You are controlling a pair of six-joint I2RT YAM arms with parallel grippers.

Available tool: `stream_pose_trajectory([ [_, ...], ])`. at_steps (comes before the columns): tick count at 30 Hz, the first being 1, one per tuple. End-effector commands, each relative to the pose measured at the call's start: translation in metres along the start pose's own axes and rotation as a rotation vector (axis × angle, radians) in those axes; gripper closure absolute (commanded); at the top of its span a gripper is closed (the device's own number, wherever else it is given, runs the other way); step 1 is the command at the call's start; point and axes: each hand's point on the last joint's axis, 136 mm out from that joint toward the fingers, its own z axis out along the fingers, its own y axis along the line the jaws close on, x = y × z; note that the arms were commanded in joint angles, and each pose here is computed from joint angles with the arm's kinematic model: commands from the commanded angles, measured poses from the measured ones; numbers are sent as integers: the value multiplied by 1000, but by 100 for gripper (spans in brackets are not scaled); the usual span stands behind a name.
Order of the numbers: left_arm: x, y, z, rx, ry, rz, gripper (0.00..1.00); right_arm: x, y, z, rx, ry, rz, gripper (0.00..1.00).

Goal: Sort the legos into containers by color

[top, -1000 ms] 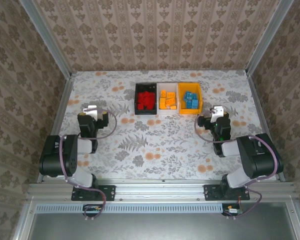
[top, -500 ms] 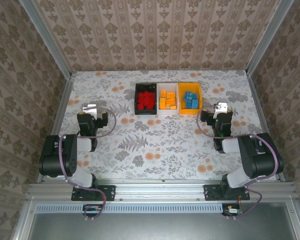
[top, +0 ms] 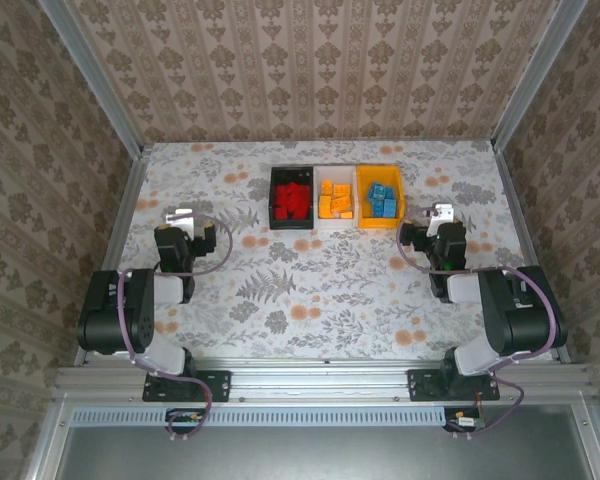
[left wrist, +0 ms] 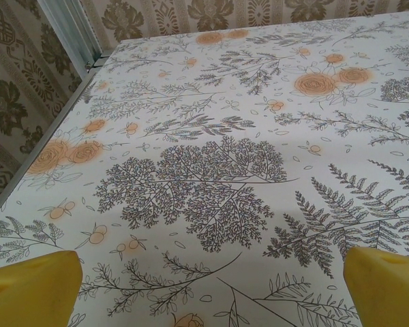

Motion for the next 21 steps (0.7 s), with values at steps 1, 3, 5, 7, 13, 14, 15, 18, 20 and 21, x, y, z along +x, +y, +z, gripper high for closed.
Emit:
stream_pose_trajectory([
  [1, -3, 1, 2, -2, -5, -15, 0, -1, 5, 3, -33, 6, -5, 0],
  [3, -4, 1, 2, -2, -7, -15, 0, -1, 5, 3, -34, 7, -5, 0],
  [5, -3, 1, 2, -3, -7, -15, 0, -1, 5, 3, -32, 7, -4, 0],
  [7, -4, 1, 2, -2, -7, -15, 0, -2, 5, 4, -34, 6, -3, 0],
  [13, -4, 1, 2, -2, -8, -15, 0, -1, 5, 4, -33, 10, -5, 0],
  [14, -3, 1, 2, -2, -6, -15, 0, -1, 5, 4, -32, 9, -6, 0],
  [15, -4, 1, 2, -2, -8, -15, 0, -1, 5, 5, -33, 10, -6, 0],
  [18, -3, 2, 2, -3, -7, -15, 0, -1, 5, 4, -33, 9, -5, 0],
  [20, -4, 1, 2, -3, -7, -15, 0, -1, 5, 3, -33, 8, -5, 0],
  [21, -4, 2, 2, -3, -8, -15, 0, -1, 5, 3, -31, 7, -5, 0],
])
